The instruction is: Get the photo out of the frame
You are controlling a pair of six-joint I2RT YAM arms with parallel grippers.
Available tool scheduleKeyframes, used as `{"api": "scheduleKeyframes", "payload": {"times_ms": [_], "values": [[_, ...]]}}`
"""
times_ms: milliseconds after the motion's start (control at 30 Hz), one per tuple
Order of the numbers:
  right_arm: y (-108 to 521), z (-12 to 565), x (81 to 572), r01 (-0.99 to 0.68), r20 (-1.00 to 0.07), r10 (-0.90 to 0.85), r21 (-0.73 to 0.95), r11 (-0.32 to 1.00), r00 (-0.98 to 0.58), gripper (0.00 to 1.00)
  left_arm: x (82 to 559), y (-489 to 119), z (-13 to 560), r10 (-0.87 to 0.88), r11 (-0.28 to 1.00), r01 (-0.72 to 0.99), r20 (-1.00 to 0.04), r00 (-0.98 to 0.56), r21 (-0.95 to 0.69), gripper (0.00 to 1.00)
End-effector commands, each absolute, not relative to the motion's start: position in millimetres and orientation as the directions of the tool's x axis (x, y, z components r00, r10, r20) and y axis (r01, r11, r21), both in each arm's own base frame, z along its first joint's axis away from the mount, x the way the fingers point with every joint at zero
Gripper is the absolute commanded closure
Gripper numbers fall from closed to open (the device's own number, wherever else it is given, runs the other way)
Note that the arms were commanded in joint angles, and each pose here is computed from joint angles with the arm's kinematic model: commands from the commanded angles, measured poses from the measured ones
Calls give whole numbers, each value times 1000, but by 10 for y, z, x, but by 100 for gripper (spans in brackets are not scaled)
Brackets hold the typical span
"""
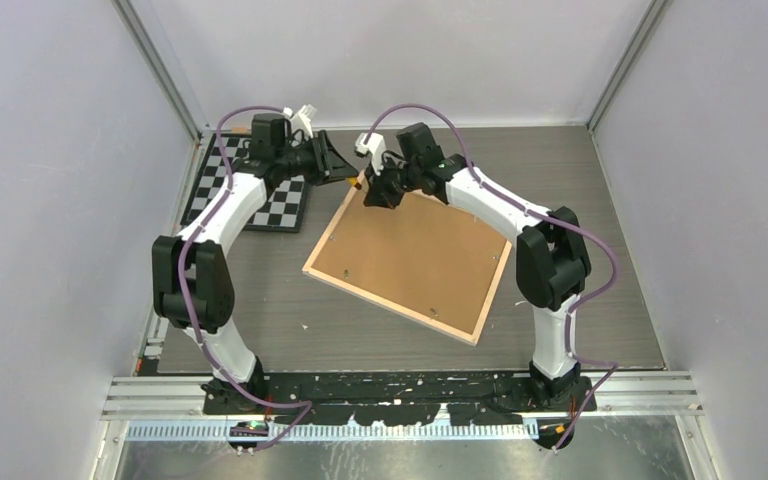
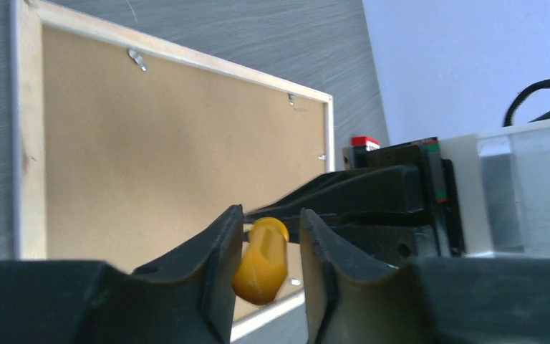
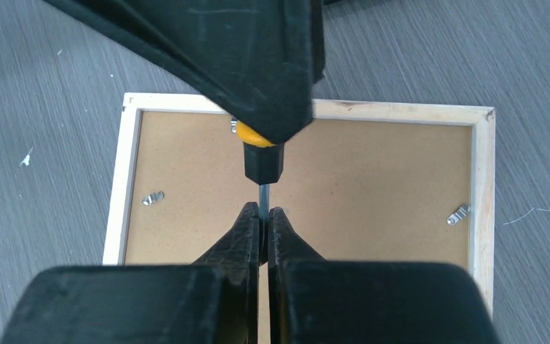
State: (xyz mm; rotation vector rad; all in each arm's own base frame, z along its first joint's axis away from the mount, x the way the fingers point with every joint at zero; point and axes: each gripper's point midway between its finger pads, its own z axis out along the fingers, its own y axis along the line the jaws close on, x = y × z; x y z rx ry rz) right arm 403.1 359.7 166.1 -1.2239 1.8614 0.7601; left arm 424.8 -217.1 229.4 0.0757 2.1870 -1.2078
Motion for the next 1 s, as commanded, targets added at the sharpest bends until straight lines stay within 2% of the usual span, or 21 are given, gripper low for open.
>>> {"api": "scheduleKeyframes", "payload": {"times_ms": [0,100,233,367,767,967], "values": [[3589,1934,4059,-947,-877,-455,1,322,-156,100,3997,-2168,2669,-161,527,476,-633,-757,-704,52],[3583,1959,3913,-970,-880,-460,-2,244,-114,99,3871,-2155,2598,-62,509,509,-619,-783,-694,39],[3569,1945,3768,-985,-874,-479,3,170,-86,99,3677,-2183,2582,39,443,533,-579,-814,-721,38],[3566,1963,3666,-992,-872,-483,17,124,-76,99,3628,-2182,2543,63,439,536,-570,-819,-721,39],[3600,2008,3550,-996,-875,-479,35,79,-68,100,3673,-2214,2427,70,478,514,-553,-830,-712,53],[3637,2038,3533,-997,-878,-475,29,69,-58,99,3694,-2192,2286,80,528,490,-534,-842,-693,73]]}}
